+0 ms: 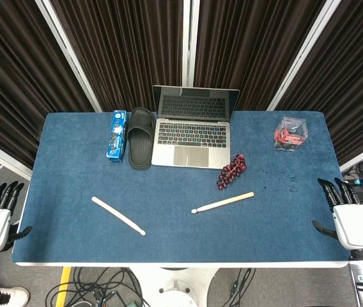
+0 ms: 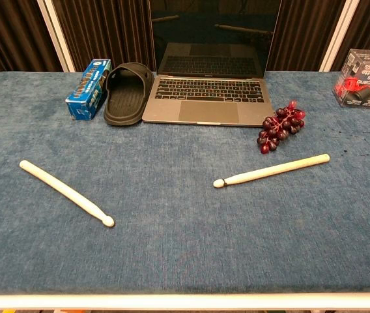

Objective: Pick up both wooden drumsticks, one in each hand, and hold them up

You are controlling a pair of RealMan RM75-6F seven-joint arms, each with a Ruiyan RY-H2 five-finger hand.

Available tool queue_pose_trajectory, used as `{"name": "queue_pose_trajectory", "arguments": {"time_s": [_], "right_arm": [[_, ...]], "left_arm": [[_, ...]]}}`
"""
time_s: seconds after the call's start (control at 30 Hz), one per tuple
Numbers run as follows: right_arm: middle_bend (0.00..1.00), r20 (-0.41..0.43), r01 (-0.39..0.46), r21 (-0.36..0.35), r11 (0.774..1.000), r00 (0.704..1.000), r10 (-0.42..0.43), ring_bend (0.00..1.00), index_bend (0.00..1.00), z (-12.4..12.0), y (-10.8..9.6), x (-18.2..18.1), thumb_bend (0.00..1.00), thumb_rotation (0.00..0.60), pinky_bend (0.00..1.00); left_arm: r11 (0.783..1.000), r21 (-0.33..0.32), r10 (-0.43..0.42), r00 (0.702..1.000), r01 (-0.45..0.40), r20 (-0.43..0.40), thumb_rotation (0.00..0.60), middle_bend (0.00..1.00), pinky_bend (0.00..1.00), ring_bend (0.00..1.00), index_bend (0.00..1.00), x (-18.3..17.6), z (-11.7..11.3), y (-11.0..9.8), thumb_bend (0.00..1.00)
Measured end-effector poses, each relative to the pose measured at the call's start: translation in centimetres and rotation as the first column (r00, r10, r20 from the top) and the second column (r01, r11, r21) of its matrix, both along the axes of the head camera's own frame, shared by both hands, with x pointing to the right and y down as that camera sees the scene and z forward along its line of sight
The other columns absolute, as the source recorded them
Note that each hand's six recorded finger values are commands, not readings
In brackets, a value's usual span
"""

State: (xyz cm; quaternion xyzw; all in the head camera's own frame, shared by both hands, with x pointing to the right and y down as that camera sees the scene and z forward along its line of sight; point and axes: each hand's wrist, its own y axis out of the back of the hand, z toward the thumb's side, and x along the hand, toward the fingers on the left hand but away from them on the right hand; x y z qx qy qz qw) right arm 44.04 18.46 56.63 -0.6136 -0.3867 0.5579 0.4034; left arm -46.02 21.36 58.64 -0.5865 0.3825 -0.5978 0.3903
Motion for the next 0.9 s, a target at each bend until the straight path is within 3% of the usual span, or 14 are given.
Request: {"name": "queue_pose_trajectory", "arguments": {"time_s": [0.3,0.53,0.67,0.77,0.9], "right_arm": [[0.16,0.041,0.021,-0.010,1.000,0.999,-0.020,0.01,0.00,0.1,-0.1,-0.6,0.07,0.600,0.13],[0.28,0.117,0.131,-0.078,0.988,0.986,-0.122,0.06,0.19,2.2,-2.0,-3.3,0.19,0.600,0.18],[0.33,0.139,0.243,-0.134,0.961,0.965,-0.224,0.10,0.26,4.6,-3.8,-6.1,0.20,0.600,0.21],[0.36,0.141,0.345,-0.179,0.921,0.936,-0.323,0.11,0.29,7.3,-5.2,-9.1,0.19,0.600,0.21],[0.39,0.120,0.451,-0.193,0.871,0.892,-0.436,0.14,0.33,10.2,-6.0,-12.7,0.10,0.600,0.23]], "left_arm": [[1.000,0.004,-0.005,1.000,0.005,0.004,0.600,0.04,0.02,0.00,0.04,-0.1,0.0,0.2,0.08],[1.000,0.017,0.000,1.000,0.000,0.000,0.600,0.04,0.02,0.00,0.05,0.0,-0.3,0.0,0.08],[1.000,0.020,0.001,1.000,-0.001,0.001,0.600,0.04,0.02,0.00,0.05,0.0,-0.6,0.0,0.08],[1.000,0.019,-0.011,1.000,0.011,0.006,0.600,0.04,0.02,0.00,0.05,-0.3,-0.8,0.1,0.08],[1.000,0.012,-0.025,1.000,0.025,0.012,0.600,0.04,0.02,0.00,0.05,-0.7,-0.9,0.5,0.08]]}}
